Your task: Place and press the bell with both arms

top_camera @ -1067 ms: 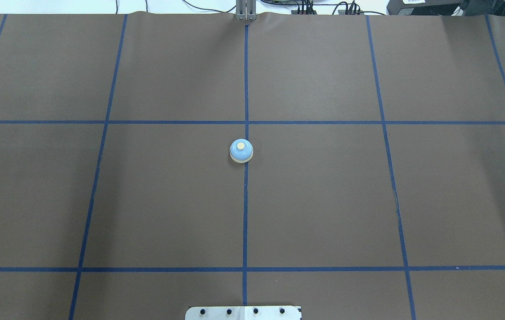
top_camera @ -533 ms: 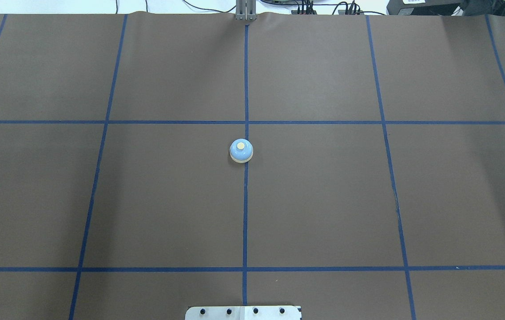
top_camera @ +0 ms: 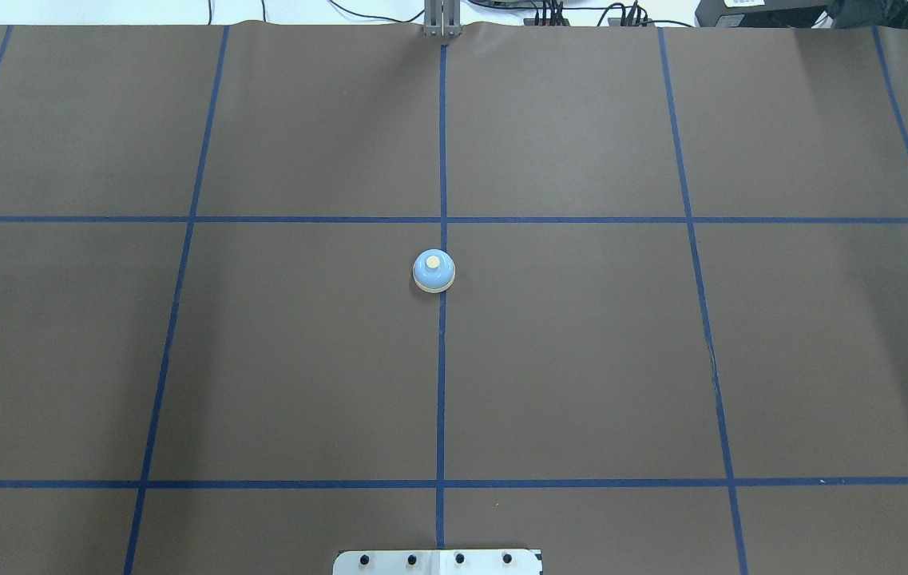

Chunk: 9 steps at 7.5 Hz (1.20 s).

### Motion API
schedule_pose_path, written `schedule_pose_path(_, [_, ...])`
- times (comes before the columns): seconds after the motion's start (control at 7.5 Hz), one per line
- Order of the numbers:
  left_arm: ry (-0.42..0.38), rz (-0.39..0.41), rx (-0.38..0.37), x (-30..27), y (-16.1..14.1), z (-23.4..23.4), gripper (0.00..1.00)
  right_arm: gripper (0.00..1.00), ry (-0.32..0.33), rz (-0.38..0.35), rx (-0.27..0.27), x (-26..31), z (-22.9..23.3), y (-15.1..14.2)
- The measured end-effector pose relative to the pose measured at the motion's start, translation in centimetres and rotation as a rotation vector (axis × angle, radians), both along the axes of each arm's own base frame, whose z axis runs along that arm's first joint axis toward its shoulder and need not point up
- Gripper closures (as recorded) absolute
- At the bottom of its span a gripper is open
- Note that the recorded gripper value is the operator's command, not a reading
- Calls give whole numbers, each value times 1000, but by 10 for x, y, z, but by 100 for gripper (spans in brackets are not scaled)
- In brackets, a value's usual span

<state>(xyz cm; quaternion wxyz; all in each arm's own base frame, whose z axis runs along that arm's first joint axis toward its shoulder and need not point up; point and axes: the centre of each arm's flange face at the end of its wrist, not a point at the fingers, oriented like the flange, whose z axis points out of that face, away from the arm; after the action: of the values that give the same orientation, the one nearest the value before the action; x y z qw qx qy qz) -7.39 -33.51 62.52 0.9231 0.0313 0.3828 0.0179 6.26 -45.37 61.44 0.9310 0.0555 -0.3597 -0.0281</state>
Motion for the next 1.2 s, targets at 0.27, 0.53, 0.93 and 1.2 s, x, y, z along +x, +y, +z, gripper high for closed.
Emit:
schedule_pose_path(0.27, [0, 0, 0, 0, 0, 0, 0, 0, -3, 0, -1, 0, 0, 1])
schedule_pose_path(0.53, [-2, 0, 1, 0, 0, 0, 0, 0, -5, -1, -1, -1, 0, 1])
schedule_pose_path(0.93, [-6, 2, 2, 0, 0, 1, 0, 0, -7, -5, -3, -3, 1, 1])
schedule_pose_path(1.2, [-6, 2, 0, 0, 0, 2, 0, 0, -6, -6, -3, -3, 1, 1])
